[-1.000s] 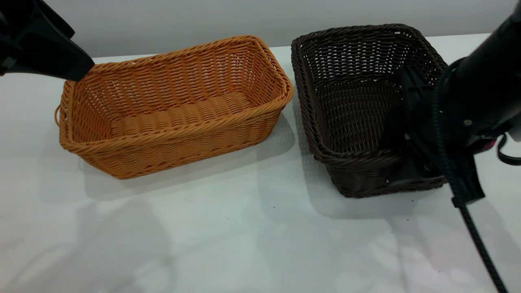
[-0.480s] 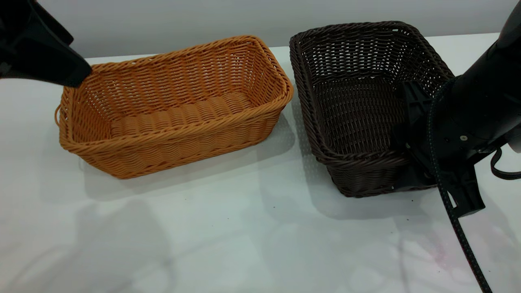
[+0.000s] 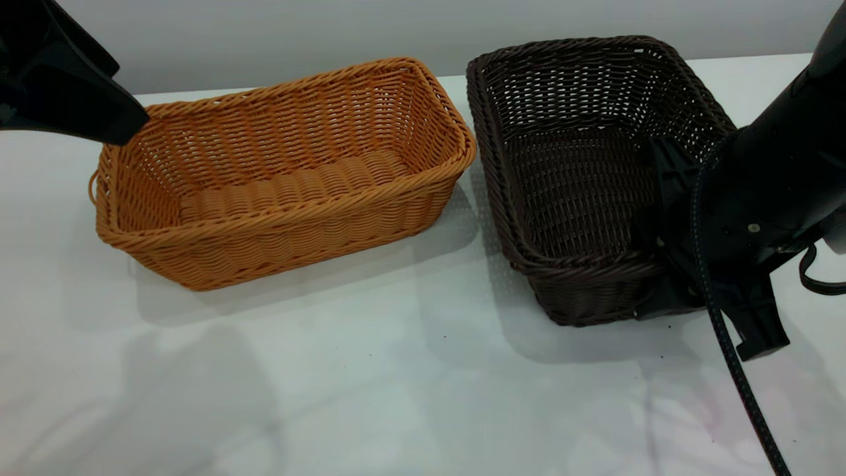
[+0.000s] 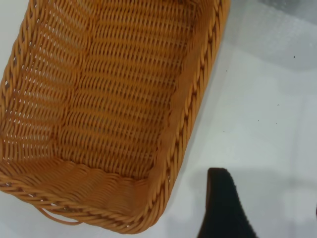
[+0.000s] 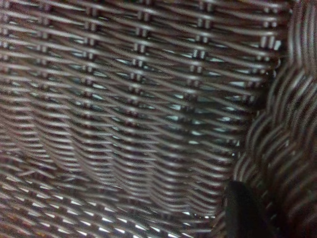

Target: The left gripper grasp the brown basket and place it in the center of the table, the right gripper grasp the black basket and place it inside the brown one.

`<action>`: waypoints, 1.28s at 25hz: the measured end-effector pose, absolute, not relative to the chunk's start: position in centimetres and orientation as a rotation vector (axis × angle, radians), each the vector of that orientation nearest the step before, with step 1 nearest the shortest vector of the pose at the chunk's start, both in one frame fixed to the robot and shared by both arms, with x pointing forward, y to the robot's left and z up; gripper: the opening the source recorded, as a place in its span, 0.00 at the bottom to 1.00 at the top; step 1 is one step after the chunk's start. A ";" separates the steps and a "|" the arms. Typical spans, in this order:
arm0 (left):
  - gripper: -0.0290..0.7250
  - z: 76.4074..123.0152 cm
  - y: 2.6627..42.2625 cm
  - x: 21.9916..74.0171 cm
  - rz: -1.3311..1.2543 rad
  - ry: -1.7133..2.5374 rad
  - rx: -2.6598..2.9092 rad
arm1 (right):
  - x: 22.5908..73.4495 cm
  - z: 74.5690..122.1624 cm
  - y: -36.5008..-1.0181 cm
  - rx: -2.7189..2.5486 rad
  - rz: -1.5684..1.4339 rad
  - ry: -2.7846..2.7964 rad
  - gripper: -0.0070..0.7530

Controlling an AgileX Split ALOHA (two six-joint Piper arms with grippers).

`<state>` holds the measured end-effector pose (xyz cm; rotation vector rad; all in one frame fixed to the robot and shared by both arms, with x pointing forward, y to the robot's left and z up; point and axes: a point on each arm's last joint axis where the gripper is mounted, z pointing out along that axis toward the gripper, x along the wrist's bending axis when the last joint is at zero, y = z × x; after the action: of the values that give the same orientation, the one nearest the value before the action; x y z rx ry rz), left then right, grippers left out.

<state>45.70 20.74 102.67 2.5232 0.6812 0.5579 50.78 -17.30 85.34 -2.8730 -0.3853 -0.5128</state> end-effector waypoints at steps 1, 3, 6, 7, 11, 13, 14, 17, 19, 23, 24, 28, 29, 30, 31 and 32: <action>0.55 102.7 20.7 45.7 0.559 0.681 2.523 | 50.8 85.3 -17.3 -2.872 -0.509 -0.386 0.30; 0.55 102.7 20.7 45.7 0.559 0.681 2.523 | 50.7 85.3 -17.3 -2.870 -0.504 -0.387 0.30; 0.55 102.7 20.7 45.7 0.561 0.680 2.522 | 50.7 85.4 -17.2 -2.864 -0.495 -0.389 0.30; 0.55 102.7 20.7 45.7 0.561 0.680 2.522 | 50.7 85.6 -17.2 -2.860 -0.502 -0.391 0.30; 0.55 102.7 20.7 45.7 0.561 0.680 2.522 | 50.8 86.8 -17.2 -2.842 -0.561 -0.397 0.30; 0.55 102.7 20.7 45.7 0.561 0.680 2.522 | 50.9 87.4 -17.2 -2.832 -0.594 -0.396 0.30; 0.55 102.7 20.7 45.7 0.561 0.680 2.522 | 50.9 87.7 -17.2 -2.828 -0.606 -0.396 0.30; 0.55 102.7 20.7 45.7 0.560 0.681 2.521 | 50.8 88.0 -17.1 -2.816 -0.608 -0.398 0.30; 0.55 102.7 20.7 45.7 0.558 0.683 2.520 | 50.9 88.3 -17.1 -2.811 -0.619 -0.400 0.30; 0.55 102.7 20.7 45.7 0.554 0.690 2.515 | 50.9 89.2 -17.1 -2.796 -0.667 -0.427 0.30; 0.55 102.7 20.7 45.7 0.554 0.690 2.515 | 50.9 89.5 -17.1 -2.792 -0.678 -0.428 0.30; 0.55 102.7 20.7 45.7 0.553 0.691 2.515 | 50.9 90.1 -17.1 -2.779 -0.708 -0.440 0.30; 0.55 102.7 20.7 45.7 0.553 0.691 2.515 | 50.9 90.3 -17.1 -2.777 -0.715 -0.448 0.30; 0.55 102.7 20.7 45.7 0.553 0.691 2.515 | 50.8 90.4 -17.1 -2.774 -0.712 -0.465 0.30; 0.55 102.7 20.7 45.7 0.553 0.691 2.515 | 50.8 90.5 -17.1 -2.771 -0.718 -0.475 0.29; 0.55 102.7 20.7 45.7 0.553 0.691 2.515 | 50.8 90.6 -17.1 -2.767 -0.716 -0.475 0.25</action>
<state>45.70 20.70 102.69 2.5154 0.6911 0.5528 50.76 -17.08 90.61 -2.7670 -0.4754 -0.7160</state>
